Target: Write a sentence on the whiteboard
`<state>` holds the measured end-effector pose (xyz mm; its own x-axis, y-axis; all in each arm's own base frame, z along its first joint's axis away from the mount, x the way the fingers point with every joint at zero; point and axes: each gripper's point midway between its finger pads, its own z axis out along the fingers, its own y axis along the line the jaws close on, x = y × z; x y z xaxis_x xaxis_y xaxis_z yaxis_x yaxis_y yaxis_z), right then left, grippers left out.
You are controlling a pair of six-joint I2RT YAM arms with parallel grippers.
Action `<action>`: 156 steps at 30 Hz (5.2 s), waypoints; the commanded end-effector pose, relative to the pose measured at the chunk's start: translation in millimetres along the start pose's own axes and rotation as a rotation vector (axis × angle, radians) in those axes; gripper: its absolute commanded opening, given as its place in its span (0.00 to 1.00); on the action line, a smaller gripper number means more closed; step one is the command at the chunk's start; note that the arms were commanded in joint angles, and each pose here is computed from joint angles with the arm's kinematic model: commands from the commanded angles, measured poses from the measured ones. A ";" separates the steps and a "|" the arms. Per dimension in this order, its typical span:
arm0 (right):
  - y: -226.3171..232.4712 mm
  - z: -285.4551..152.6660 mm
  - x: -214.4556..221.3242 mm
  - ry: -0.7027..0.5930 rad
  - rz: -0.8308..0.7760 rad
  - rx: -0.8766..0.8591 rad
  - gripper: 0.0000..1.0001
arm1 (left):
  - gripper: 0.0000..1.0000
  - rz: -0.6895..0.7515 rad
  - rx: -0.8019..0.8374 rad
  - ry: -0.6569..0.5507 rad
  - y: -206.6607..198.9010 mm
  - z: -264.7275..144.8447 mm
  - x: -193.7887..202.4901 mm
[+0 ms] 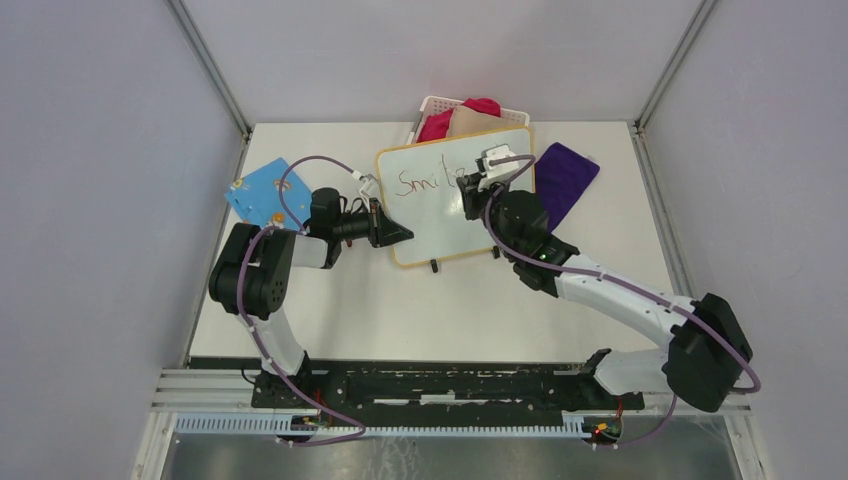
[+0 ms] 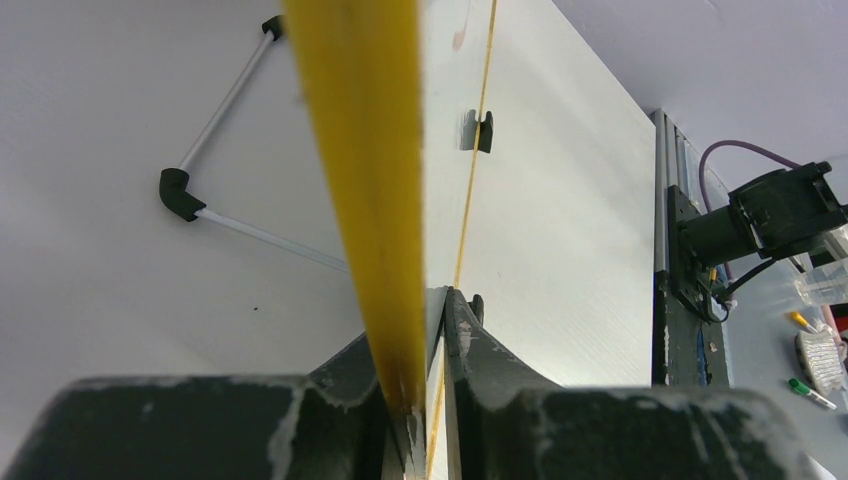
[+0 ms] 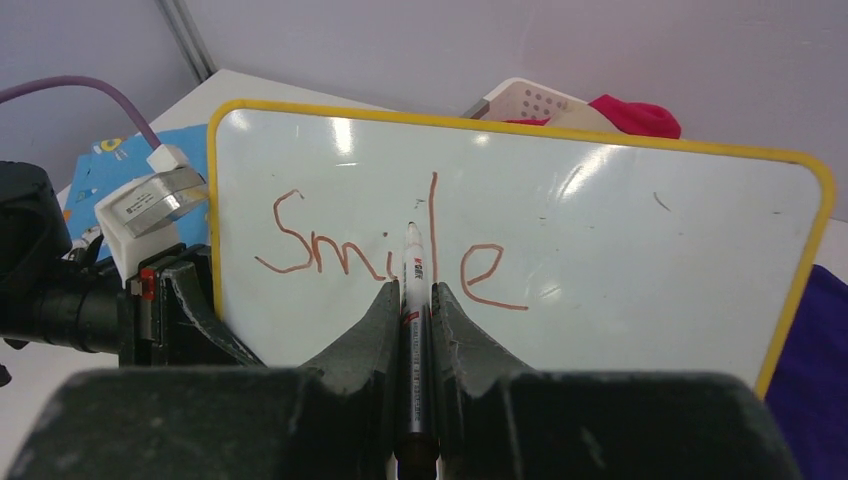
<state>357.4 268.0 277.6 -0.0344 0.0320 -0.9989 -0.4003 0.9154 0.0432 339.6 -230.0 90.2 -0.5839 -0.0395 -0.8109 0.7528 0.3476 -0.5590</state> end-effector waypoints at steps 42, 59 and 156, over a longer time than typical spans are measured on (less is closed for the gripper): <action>-70.4 2.2 19.1 -0.008 0.064 0.168 0.00 | 0.02 -0.025 -0.099 0.095 16.9 3.9 34.6; -72.1 -6.0 50.6 0.076 0.063 0.163 0.00 | 0.02 -0.027 -0.100 0.096 16.9 4.3 34.7; 72.4 -9.0 102.5 0.222 -0.147 -0.076 0.00 | 0.02 -0.044 -0.125 0.128 23.3 5.0 46.1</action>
<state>311.8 321.0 165.6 -0.1819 -0.2404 -0.9535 -0.4611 0.8773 -0.1333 343.8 -231.6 89.5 -0.5650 -0.0166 -0.8249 0.7676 0.3562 -0.5329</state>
